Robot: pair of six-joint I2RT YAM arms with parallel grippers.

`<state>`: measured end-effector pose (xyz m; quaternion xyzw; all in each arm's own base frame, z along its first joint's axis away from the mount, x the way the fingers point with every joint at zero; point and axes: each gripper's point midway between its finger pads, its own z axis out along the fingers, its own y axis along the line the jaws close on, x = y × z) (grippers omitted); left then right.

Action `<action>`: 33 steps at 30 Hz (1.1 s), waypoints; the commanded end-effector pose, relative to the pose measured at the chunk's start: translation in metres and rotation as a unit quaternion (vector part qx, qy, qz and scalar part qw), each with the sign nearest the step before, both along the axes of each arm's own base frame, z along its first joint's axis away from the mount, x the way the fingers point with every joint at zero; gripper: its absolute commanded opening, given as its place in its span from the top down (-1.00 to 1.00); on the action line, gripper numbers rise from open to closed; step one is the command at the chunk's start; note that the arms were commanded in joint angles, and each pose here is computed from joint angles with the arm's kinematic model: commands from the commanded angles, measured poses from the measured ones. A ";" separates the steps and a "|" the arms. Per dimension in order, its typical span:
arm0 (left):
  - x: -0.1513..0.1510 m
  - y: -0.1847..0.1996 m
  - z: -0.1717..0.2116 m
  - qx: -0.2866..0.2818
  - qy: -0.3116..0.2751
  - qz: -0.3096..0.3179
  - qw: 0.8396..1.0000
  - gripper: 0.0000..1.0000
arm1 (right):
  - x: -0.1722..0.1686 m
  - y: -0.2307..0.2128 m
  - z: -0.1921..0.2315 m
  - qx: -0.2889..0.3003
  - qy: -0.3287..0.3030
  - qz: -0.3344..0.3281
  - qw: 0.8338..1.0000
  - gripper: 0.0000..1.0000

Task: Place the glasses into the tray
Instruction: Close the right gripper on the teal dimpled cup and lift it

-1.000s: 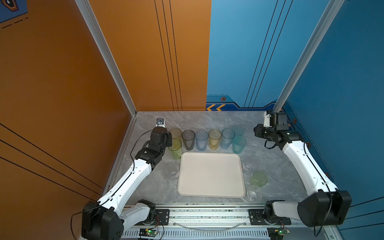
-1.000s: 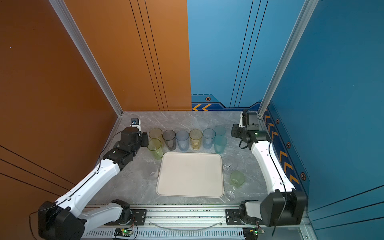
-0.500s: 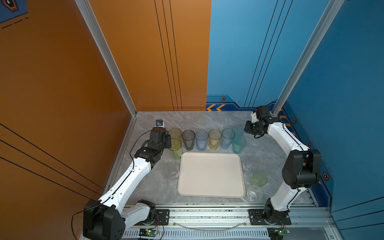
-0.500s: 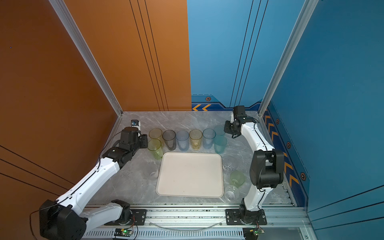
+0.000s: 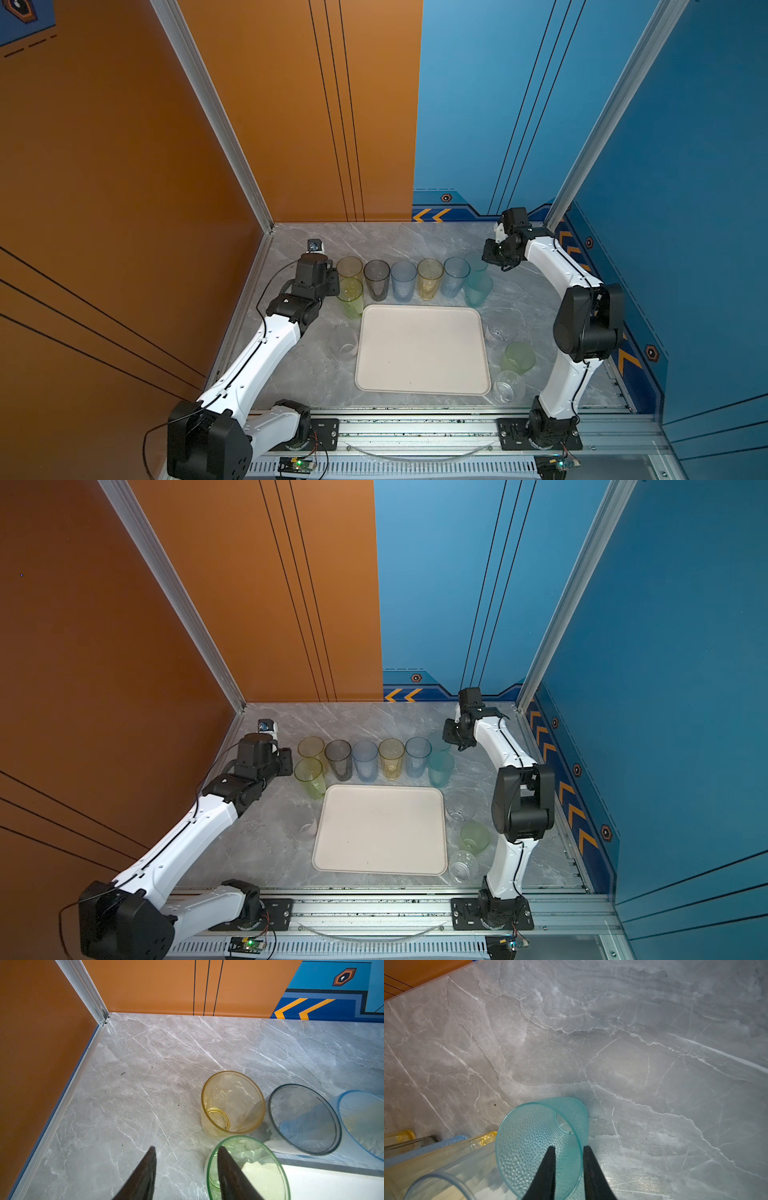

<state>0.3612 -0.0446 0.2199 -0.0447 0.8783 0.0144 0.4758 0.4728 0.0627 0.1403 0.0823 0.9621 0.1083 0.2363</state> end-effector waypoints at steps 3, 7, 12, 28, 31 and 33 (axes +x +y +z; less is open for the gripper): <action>-0.001 0.001 0.008 -0.019 -0.007 -0.001 1.000 0.03 | -0.002 -0.008 -0.002 -0.036 0.016 -0.005 0.999 0.54; -0.001 0.002 0.007 -0.021 -0.006 -0.001 1.000 0.03 | -0.003 -0.009 -0.007 -0.041 0.022 -0.005 0.999 0.54; -0.002 0.004 0.006 -0.023 -0.007 0.001 1.000 0.03 | 0.000 -0.005 -0.014 -0.037 0.029 0.000 0.999 0.56; -0.004 0.008 0.003 -0.025 -0.005 0.006 1.000 0.03 | 0.004 -0.004 -0.028 -0.061 0.047 0.004 0.997 0.73; -0.004 0.009 0.002 -0.027 -0.005 0.006 1.000 0.04 | 0.004 -0.005 -0.027 -0.070 0.045 0.005 0.996 0.78; -0.004 0.009 0.002 -0.027 -0.004 0.006 1.000 0.04 | 0.005 -0.007 -0.026 -0.078 0.044 0.003 0.996 0.81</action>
